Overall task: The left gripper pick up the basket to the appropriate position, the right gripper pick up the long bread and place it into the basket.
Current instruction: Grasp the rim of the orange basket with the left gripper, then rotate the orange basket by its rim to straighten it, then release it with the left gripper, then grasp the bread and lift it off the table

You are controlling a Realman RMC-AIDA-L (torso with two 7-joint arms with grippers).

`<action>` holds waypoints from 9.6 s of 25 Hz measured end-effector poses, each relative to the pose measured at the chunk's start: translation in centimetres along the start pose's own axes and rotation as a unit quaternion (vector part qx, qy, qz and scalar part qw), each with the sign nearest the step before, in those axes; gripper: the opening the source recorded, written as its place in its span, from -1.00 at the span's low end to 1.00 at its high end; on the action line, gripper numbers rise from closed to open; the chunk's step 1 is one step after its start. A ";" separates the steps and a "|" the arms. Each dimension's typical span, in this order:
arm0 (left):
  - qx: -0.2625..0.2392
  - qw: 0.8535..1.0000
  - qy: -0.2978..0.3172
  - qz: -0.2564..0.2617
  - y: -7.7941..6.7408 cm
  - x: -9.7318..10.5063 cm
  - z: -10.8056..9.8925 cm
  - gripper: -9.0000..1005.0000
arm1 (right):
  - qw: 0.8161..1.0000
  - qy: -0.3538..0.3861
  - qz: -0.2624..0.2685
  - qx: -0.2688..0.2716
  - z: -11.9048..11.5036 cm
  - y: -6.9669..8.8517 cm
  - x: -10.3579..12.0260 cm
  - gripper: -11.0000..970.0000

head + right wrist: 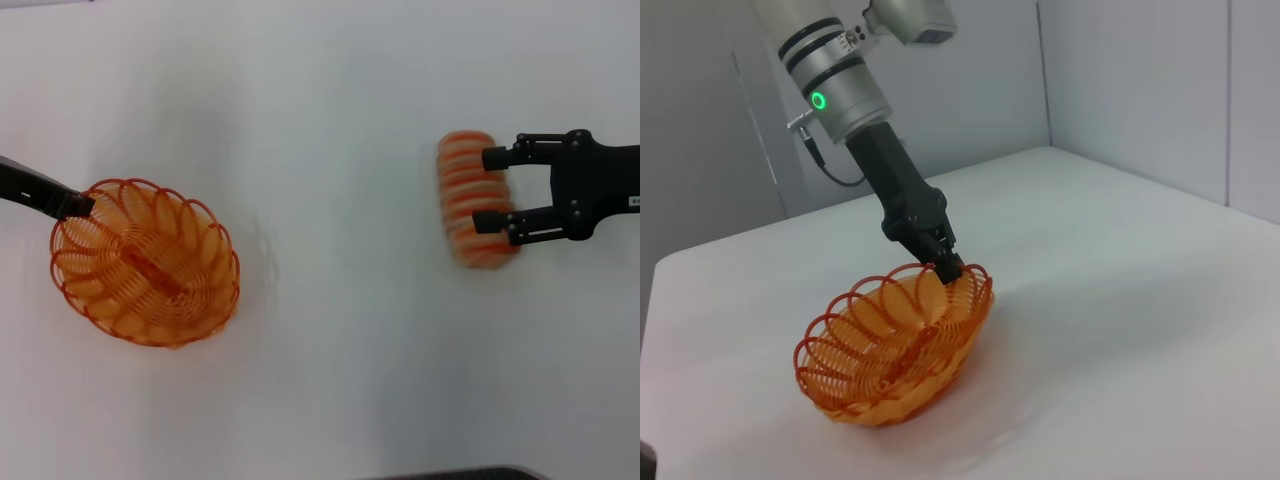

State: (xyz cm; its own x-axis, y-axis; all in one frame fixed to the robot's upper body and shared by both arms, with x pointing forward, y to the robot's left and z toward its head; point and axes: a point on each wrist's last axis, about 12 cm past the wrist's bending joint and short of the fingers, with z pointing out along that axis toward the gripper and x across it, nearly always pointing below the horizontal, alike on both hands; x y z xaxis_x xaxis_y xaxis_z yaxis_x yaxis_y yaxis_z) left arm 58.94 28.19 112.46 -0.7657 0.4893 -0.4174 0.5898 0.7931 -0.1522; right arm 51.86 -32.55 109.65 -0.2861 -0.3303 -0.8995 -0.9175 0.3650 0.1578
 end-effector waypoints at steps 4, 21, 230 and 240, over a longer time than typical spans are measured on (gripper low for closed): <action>-0.001 1.000 0.005 -0.001 -0.2 -0.2 0.0 -0.84 | 1.000 -0.001 0.000 0.001 0.0 0.0 0.0 0.80; 0.031 0.994 0.036 -0.100 -1.5 -2.1 -1.2 -0.86 | 0.999 -0.026 0.008 0.030 -0.5 -0.4 -0.1 0.80; 0.166 0.916 -0.310 0.194 -4.7 18.4 1.2 0.75 | 0.784 0.351 0.448 0.246 11.6 -5.3 -9.6 0.79; 0.167 0.915 -0.312 0.194 -4.7 18.2 1.1 0.75 | 0.778 0.359 0.454 0.244 11.3 -5.3 -9.5 0.72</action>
State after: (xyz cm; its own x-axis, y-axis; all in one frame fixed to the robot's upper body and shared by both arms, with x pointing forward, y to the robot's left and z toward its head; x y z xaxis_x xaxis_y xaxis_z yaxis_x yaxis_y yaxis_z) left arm 42.51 32.94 104.56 -0.2481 0.3252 -0.9125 0.9115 0.3972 -0.1062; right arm 62.52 -21.55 112.73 -0.9967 -0.0792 -0.0201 -0.0817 0.9610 0.2642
